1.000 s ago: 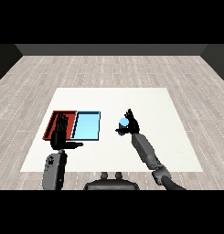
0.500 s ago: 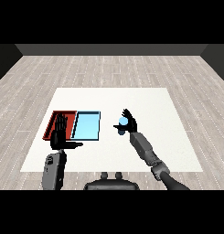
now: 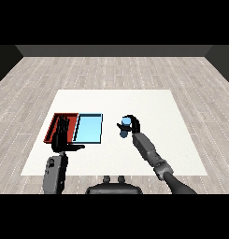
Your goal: Pick the blue can and put it in the blue box
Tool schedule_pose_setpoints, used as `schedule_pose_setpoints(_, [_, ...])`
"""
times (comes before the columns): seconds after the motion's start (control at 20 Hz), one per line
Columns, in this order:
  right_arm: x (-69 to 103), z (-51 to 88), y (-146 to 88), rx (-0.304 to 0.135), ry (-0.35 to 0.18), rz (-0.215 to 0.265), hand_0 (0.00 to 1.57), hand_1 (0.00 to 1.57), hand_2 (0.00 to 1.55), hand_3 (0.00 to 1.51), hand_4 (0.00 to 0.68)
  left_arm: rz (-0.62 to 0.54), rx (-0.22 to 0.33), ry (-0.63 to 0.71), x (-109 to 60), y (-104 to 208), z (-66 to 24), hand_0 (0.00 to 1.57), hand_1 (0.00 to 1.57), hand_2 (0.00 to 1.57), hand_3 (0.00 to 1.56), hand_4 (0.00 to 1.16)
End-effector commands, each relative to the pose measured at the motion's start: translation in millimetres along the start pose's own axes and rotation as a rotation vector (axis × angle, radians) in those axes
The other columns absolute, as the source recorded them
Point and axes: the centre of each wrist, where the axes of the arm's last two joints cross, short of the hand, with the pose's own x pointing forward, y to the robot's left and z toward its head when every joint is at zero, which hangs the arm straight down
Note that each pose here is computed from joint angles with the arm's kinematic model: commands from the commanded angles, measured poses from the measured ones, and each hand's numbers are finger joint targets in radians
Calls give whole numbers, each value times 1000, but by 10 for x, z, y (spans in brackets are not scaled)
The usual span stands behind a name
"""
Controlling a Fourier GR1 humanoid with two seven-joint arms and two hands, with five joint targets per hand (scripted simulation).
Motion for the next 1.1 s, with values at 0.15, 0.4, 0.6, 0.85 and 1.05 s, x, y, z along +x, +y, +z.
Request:
schedule_pose_setpoints(0.15, [172,-17,17,19,-40,42,1487,1487,1463,1406,645,-10,-32,23,87,-98,113,0,0,0,0,0])
schedule_pose_setpoints(0.4, [589,-72,42,48,-117,121,1459,1459,1452,1399,626,-1,-98,59,-70,-303,110,0,0,0,0,0])
schedule_pose_setpoints(0.6, [783,-168,-69,50,-179,186,1430,1430,1447,1393,622,24,-141,120,-201,-511,-36,0,0,0,0,0])
schedule_pose_setpoints(0.85, [1136,-207,120,88,-233,200,1418,1418,1445,1407,622,9,-180,169,-188,-729,-1,0,0,0,0,0])
schedule_pose_setpoints(1.05, [1067,260,32,86,-242,193,1421,1421,1445,1405,616,40,-203,182,-268,-845,-31,0,0,0,0,0])
